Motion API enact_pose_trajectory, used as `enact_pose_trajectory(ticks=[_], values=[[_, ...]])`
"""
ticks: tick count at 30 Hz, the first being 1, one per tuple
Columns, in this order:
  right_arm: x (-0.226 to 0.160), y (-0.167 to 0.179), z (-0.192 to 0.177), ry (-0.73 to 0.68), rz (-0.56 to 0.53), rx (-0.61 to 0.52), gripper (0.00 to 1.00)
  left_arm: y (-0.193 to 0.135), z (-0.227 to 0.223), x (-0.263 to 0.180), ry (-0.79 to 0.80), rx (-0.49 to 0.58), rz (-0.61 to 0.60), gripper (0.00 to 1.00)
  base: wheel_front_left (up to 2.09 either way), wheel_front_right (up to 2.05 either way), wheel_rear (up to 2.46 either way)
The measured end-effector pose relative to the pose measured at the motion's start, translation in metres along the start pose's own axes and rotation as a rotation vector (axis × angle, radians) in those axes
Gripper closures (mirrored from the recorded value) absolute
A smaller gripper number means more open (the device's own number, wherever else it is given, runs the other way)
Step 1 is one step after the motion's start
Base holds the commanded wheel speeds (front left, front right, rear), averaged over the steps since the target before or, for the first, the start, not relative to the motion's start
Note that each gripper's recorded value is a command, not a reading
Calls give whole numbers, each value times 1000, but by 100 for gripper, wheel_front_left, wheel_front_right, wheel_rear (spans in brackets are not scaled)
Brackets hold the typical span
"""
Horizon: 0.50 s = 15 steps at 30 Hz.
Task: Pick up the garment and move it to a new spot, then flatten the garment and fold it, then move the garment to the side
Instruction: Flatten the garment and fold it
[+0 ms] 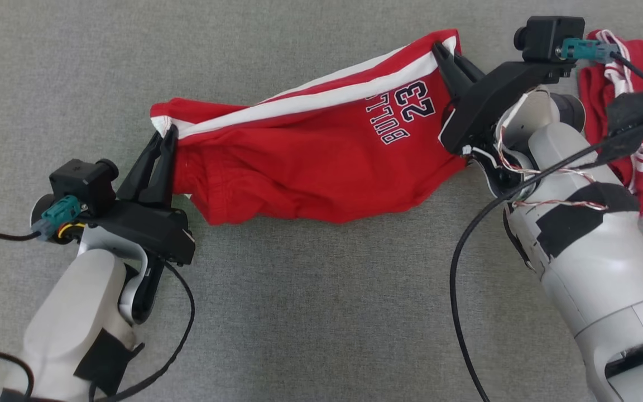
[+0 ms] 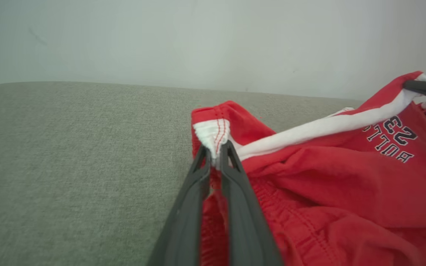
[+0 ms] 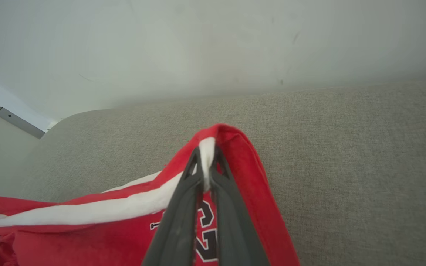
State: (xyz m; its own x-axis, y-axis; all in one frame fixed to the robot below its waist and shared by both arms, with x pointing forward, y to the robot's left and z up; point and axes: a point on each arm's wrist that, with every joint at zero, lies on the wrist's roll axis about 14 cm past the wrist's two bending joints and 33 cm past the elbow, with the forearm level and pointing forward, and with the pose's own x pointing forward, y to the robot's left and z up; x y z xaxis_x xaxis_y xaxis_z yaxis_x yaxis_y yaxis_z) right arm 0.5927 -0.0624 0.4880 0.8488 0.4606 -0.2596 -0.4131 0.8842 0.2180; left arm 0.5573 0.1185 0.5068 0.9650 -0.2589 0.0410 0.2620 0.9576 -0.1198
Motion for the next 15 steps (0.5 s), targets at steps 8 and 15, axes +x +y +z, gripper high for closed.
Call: enact_pose_trajectory(ticks=[8,15], values=[[15,-5,-5,-8,-21,-13,0,6,-15,5,38,10,2,0,0,0,0],[5,0,3,-54,-21,-17,0,9,1,-2,-3,13,28,0,0,0,0]])
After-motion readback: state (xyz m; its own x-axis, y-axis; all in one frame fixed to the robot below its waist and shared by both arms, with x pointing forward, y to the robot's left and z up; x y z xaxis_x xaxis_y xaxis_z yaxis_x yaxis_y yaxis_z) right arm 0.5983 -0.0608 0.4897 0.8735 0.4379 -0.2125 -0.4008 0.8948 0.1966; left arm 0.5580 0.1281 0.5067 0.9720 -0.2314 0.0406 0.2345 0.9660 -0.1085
